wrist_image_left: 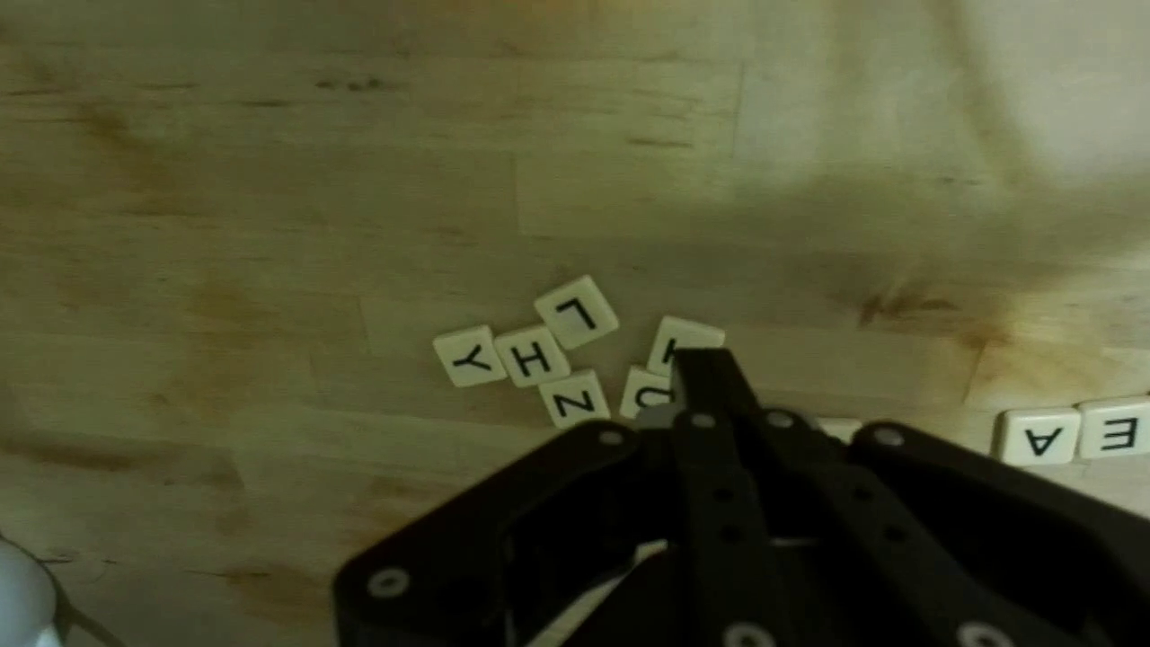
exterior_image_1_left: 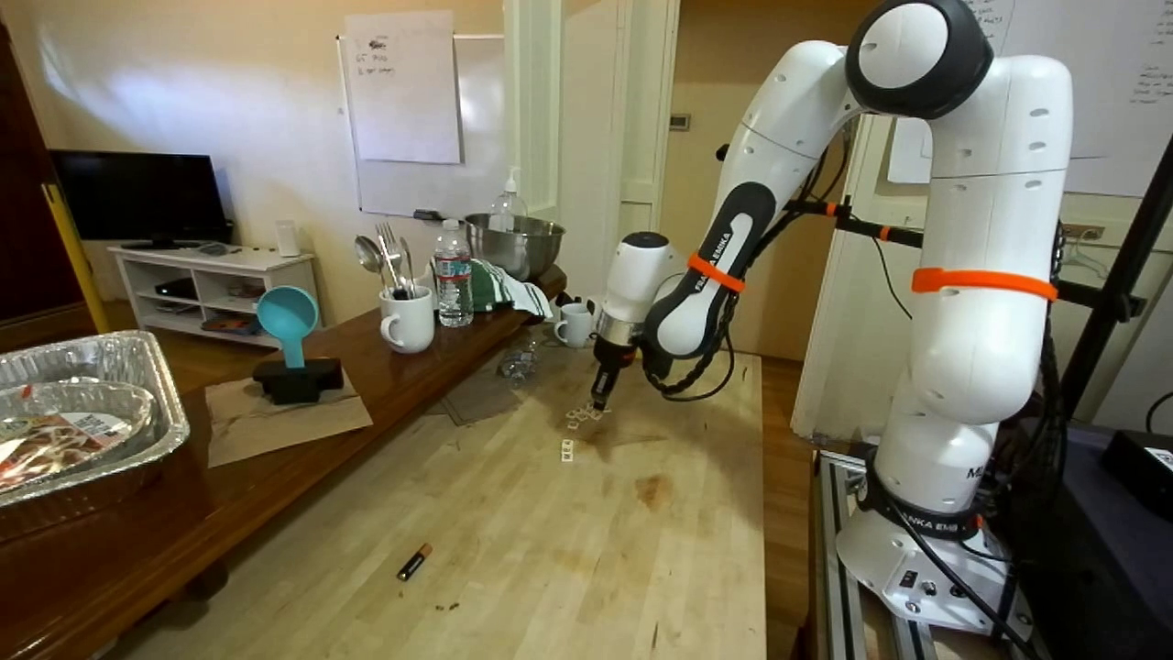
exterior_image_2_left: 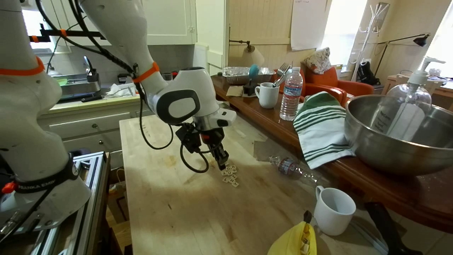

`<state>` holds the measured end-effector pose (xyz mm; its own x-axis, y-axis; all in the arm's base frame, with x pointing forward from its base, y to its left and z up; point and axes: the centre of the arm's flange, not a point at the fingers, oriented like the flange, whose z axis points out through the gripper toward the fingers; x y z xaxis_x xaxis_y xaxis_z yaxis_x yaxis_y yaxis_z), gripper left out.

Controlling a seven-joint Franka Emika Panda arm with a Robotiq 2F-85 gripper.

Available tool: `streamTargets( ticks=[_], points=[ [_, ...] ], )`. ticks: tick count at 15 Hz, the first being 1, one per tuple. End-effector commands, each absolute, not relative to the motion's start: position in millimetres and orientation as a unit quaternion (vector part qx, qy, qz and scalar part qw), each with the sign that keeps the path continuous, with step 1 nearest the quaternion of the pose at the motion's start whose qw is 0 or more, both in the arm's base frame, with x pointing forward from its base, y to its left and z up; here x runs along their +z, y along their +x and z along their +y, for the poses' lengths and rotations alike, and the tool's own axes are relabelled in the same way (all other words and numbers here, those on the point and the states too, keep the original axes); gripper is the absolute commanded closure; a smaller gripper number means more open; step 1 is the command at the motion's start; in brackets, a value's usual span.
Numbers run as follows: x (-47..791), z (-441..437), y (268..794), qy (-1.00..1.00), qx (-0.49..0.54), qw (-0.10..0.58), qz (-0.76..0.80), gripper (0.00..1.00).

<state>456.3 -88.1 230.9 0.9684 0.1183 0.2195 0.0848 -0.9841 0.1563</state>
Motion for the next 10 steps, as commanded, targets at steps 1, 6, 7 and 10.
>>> streamTargets(
  ticks=[1, 6, 7, 10],
  points=[
    [214.0, -86.0, 464.6, 0.991, 0.101, 0.083, 0.022, 1.00],
    [206.2, -85.4, 466.2, 0.993, 0.093, 0.077, 0.011, 1.00],
    [203.5, -83.9, 466.0, 0.993, 0.089, 0.076, 0.016, 1.00],
    [203.0, -79.2, 464.4, 0.993, 0.083, 0.068, 0.040, 1.00]
  ],
)
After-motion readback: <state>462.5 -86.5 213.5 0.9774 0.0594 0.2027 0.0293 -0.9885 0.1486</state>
